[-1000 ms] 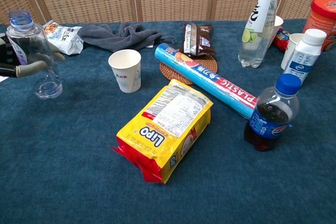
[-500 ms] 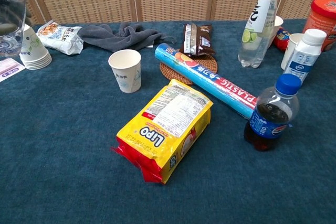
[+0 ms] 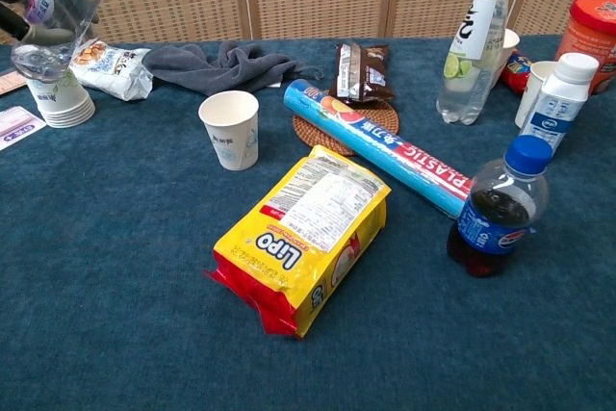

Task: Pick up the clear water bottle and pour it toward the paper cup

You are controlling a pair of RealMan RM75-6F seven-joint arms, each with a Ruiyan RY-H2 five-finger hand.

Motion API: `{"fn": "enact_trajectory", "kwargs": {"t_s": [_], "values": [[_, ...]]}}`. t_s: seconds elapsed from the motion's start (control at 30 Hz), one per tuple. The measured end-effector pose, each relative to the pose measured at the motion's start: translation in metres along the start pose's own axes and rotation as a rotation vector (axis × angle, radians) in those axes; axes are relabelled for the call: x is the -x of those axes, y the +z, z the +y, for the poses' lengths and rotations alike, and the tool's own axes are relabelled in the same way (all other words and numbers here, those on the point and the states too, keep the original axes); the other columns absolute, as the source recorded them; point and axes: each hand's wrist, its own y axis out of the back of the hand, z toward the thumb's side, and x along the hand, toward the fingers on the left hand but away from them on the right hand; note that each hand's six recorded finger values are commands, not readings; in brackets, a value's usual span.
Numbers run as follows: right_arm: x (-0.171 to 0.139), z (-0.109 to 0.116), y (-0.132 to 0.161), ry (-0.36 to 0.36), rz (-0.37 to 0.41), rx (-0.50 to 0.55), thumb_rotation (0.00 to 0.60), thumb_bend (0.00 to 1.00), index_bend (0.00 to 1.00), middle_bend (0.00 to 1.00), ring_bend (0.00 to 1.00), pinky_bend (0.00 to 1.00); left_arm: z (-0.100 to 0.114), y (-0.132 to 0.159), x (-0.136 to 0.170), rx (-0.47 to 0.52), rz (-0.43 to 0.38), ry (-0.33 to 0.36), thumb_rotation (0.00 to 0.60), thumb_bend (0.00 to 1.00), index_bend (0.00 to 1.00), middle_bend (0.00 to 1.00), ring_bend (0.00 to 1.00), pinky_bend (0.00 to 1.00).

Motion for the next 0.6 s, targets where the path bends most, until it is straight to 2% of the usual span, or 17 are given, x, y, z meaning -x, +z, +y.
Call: {"fn": "enact_trajectory", "kwargs": {"t_s": [0.3,0.6], "values": [[-0.004,0.001,-0.005,-0.006,-0.014,0.005,0.600,0.41,0.00,0.05,0.00,0.00,-0.007,0.018,-0.026,-0.104,-0.021,-0.046,0.600,0.54,0.40,0.38,0.38,0.44],[-0.008,0.002,-0.010,-0.010,-0.035,0.009,0.600,0.41,0.00,0.05,0.00,0.00,-0.009,0.031,-0.042,-0.239,-0.048,-0.061,0.600,0.54,0.41,0.39,0.38,0.43]]}}
